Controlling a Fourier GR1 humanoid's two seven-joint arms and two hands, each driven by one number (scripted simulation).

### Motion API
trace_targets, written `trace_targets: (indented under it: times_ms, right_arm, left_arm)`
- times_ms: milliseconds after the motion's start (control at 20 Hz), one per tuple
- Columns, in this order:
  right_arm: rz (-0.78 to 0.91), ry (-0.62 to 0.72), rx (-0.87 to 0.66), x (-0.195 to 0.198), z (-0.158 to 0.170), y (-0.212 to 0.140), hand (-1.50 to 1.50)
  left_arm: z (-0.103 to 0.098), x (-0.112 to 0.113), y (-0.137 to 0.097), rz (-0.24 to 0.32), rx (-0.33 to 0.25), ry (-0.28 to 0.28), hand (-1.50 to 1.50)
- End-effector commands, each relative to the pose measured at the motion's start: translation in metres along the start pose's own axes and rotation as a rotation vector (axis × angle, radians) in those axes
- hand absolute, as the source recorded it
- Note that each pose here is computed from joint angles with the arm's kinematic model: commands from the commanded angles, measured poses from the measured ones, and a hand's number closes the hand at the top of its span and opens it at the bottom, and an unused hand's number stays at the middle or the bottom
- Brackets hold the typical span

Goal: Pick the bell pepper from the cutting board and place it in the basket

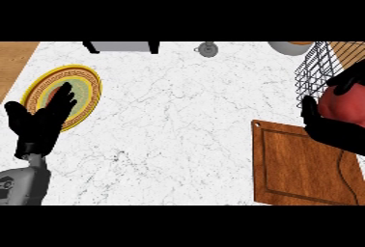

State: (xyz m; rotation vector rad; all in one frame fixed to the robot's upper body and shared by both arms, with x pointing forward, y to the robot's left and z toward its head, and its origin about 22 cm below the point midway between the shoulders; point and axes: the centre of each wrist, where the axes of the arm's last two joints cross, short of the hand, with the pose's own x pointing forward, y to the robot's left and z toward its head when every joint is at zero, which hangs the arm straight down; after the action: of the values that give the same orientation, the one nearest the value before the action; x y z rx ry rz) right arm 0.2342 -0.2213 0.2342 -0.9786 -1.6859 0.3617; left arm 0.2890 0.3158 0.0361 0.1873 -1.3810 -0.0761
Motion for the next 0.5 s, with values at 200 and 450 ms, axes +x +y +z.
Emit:
trace_targets:
  times_ms: [200, 450]
  right_arm:
    - [0.009, 0.073, -0.087, -0.048, -0.073, -0.036, 1.5]
    - [0.114, 0.056, -0.041, -0.099, -0.069, -0.019, 1.5]
  left_arm:
    - [0.003, -0.013, -0.001, 0.004, -0.004, 0.01, 0.0]
    - [0.013, -0.004, -0.003, -0.002, 0.009, -0.007, 0.0]
